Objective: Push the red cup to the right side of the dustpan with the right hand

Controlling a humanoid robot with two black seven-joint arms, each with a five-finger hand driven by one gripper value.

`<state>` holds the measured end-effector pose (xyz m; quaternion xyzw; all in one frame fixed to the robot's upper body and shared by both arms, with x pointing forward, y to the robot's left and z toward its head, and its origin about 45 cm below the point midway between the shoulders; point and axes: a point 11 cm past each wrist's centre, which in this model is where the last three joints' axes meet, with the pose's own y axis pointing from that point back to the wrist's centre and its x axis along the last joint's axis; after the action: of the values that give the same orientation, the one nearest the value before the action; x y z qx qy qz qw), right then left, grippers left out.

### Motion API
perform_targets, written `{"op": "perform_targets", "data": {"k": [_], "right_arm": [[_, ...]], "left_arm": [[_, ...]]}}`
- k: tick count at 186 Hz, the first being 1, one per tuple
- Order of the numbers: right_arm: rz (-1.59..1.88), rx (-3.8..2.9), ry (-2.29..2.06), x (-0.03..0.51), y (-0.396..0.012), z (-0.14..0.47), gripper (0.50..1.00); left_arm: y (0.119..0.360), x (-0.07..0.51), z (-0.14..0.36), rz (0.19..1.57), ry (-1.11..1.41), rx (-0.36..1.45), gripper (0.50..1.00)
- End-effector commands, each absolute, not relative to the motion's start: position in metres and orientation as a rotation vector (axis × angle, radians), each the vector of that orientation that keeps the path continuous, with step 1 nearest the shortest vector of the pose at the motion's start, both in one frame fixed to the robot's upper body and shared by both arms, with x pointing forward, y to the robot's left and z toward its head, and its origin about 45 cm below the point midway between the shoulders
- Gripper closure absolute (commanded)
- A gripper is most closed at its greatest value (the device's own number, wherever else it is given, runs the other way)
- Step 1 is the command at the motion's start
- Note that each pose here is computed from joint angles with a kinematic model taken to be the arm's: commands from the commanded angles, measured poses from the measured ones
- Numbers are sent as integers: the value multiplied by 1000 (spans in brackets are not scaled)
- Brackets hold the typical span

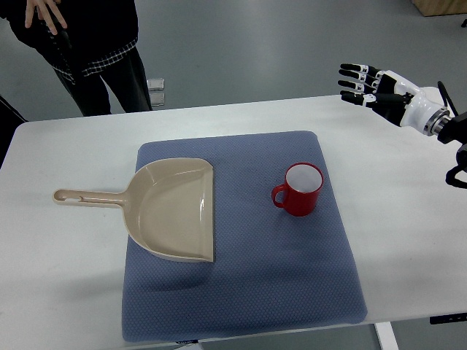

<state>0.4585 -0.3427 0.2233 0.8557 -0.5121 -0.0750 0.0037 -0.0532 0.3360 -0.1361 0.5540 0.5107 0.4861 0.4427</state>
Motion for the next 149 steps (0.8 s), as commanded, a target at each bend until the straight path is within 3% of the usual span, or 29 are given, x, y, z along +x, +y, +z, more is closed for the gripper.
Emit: {"op": "perform_targets", "data": {"k": [1, 88, 149], "right_arm": [[-191, 2691, -1583, 457, -339, 221, 572], [-25, 2711, -1523, 451, -343, 224, 572], [42, 2702, -1583, 435, -372, 220, 572]], "left_arm": [[336, -53, -136, 1206, 1267, 1374, 500], [336, -53, -136, 1206, 1267, 1374, 500], [336, -53, -136, 1206, 1267, 1374, 500]]}}
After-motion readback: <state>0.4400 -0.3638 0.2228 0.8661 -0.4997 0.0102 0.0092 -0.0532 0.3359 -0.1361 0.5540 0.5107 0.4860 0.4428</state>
